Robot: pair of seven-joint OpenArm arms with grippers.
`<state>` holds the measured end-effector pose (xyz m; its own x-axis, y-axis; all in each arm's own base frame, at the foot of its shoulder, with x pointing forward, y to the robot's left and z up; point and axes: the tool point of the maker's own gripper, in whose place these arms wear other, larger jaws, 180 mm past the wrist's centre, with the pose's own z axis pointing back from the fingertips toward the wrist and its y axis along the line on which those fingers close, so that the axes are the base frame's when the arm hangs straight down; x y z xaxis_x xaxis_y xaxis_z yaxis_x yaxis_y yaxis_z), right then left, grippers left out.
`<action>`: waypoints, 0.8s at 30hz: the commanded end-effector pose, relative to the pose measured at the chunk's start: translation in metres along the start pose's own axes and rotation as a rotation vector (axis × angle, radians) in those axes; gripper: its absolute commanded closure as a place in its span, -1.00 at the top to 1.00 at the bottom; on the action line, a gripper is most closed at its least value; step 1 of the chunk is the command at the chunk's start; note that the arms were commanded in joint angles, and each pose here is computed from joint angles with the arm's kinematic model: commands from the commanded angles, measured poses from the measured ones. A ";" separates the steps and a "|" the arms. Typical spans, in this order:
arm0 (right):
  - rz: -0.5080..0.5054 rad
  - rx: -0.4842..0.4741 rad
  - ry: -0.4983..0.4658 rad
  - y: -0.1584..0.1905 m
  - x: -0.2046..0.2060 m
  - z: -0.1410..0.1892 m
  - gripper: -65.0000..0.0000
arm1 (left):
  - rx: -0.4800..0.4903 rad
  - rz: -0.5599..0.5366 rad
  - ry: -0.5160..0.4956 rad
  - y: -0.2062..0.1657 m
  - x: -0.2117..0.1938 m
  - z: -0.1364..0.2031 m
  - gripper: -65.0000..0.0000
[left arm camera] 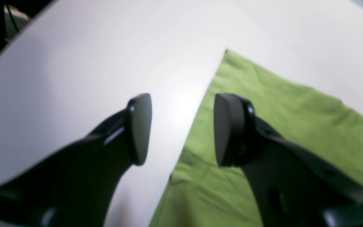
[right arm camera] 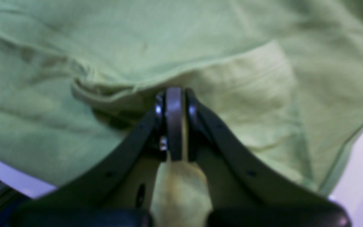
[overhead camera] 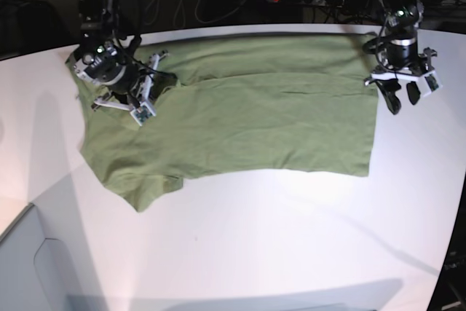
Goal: Fold the T-shirt properly
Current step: 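Move both grippers down onto the shirt's side edges near the sleeves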
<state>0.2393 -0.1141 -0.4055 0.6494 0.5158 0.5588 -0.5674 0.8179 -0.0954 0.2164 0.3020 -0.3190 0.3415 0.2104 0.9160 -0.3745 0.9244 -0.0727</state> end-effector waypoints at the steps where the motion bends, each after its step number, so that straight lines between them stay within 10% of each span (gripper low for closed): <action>1: 0.014 -0.010 -0.043 -0.004 0.012 0.005 -1.00 | -0.009 -0.003 -0.050 -0.003 0.015 -0.001 -0.05; 24: 0.071 0.068 -0.097 0.026 0.044 -0.006 -1.00 | -0.036 0.065 -0.062 -0.022 0.036 -0.036 -0.01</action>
<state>0.2489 -0.0701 -0.3979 0.5808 0.5502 0.5999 -0.6449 0.7607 -0.0733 0.2615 0.3004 -0.3129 0.3060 0.2705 0.9128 -0.3758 0.9152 -0.1452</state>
